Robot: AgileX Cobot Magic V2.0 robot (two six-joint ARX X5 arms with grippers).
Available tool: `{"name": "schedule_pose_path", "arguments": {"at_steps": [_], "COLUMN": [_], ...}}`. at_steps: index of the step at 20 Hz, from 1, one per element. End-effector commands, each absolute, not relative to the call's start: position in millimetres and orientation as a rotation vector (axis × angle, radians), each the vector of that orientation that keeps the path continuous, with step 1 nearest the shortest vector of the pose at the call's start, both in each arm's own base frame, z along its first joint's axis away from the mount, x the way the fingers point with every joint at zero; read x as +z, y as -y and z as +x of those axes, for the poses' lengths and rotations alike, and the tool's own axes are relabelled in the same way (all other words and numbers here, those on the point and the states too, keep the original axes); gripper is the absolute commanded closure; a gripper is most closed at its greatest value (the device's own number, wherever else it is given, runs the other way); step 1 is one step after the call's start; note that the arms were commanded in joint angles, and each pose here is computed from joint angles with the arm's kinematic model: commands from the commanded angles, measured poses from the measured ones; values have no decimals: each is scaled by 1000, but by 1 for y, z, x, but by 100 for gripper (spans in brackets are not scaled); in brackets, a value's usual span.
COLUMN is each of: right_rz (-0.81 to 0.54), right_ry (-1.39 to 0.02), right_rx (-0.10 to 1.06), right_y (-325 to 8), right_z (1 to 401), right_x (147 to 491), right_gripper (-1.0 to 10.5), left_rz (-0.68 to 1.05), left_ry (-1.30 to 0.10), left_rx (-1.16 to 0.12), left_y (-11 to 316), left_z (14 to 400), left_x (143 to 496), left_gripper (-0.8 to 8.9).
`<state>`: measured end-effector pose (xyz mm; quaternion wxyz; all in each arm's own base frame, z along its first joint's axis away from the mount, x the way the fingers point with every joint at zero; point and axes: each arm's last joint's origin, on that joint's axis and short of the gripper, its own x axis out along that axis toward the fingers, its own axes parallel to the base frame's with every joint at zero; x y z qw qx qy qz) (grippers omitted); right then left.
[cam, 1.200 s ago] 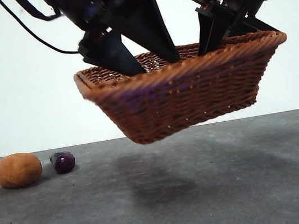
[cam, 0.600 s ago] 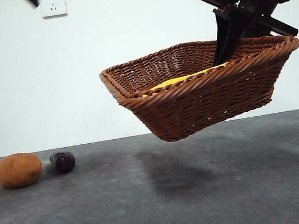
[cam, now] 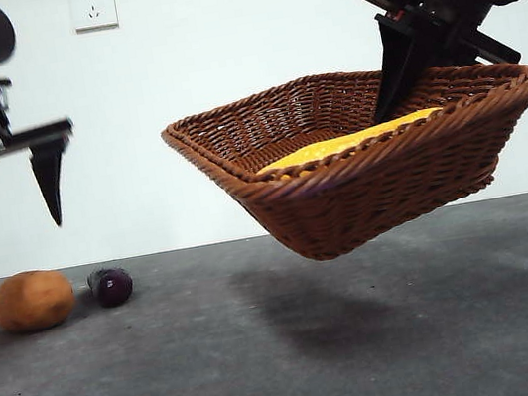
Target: Help me put the vegetables on the table into the basket
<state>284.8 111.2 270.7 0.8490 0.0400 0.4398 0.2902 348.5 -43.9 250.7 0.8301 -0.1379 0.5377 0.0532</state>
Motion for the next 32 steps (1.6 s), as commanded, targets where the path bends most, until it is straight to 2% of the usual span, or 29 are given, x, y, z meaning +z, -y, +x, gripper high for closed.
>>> {"name": "schedule_pose_path", "arguments": {"at_steps": [1, 6, 14, 15, 17, 21, 24, 26, 29, 32], "right_rz": [78, 43, 21, 22, 22, 34, 42, 61, 87, 126], "right_ry": [-914, -908, -897, -897, -900, -909, -916, -944, -1017, -1061], "right_rx": [630, 648, 668, 668, 667, 660, 655, 642, 618, 618], "right_y": [-111, -111, -112, -112, -111, -111, -111, -111, -113, -125], "right_z": [285, 284, 284, 284, 284, 284, 283, 283, 287, 291], "right_x": [271, 271, 271, 271, 271, 271, 270, 268, 256, 244], "right_gripper": [958, 958, 958, 958, 958, 958, 958, 959, 958, 958], "left_rz": [-342, -364, -390, -391, -358, -268, -104, -56, 49, 100], "left_ry": [-1170, -1235, -1240, -1237, -1240, -1257, -1211, -1079, -850, -684], "left_rx": [163, 210, 239, 236, 212, 137, 6, -115, -397, -669], "left_y": [44, 45, 42, 42, 42, 42, 41, 38, 40, 65], "left_z": [357, 370, 379, 379, 379, 377, 368, 356, 316, 266], "left_x": [234, 202, 186, 186, 186, 188, 212, 251, 320, 365], "left_gripper": [371, 371, 377, 424, 801, 820, 821, 821, 820, 819]}}
